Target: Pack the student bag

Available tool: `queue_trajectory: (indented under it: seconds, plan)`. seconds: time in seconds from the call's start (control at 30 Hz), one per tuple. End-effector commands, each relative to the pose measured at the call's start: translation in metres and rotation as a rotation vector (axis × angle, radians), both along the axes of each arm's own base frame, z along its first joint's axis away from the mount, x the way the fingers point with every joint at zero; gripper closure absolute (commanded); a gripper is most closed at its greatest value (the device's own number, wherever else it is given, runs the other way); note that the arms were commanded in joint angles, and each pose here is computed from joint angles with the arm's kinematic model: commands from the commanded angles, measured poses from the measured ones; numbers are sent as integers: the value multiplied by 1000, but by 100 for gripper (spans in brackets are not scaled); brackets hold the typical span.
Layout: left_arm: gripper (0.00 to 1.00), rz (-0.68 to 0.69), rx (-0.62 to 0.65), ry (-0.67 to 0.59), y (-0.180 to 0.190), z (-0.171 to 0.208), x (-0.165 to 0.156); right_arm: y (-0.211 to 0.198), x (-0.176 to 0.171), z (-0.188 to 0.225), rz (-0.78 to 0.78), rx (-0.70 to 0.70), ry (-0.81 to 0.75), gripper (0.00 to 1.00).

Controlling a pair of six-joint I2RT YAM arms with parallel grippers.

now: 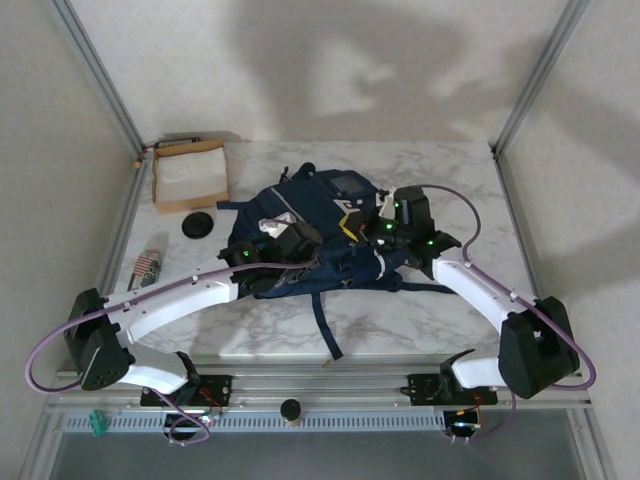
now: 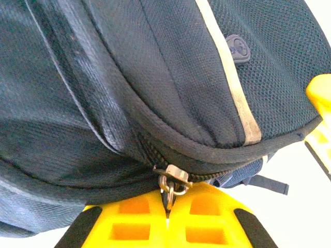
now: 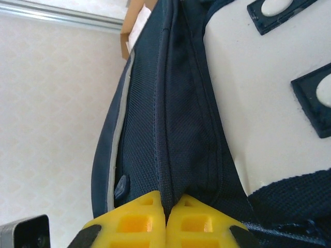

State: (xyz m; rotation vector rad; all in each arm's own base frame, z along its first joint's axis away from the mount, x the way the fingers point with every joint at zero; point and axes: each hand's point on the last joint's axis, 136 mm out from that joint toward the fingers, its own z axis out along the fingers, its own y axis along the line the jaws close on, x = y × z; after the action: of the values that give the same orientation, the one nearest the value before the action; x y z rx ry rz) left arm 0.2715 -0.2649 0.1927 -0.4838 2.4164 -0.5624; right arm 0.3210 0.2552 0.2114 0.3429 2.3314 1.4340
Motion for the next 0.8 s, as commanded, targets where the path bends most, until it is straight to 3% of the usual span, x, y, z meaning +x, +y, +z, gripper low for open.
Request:
queue_trajectory:
  seconds: [0.0, 0.3, 0.47, 0.67, 0.77]
  plan:
    - [100, 44, 278, 2, 69, -10, -9, -67, 43, 21, -177, -78, -156, 100]
    - [100, -179, -5, -43, -14, 19, 2, -26, 24, 6, -39, -149, -158, 100]
    - [100, -23, 236, -35, 43, 27, 8, -54, 37, -7, -84, -219, -142, 100]
    - [100, 6, 299, 15, 95, -5, 6, -66, 46, -2, -23, -236, -156, 100]
    - [100, -61, 325, -55, 95, -6, 13, -72, 49, -2, 16, -249, -150, 100]
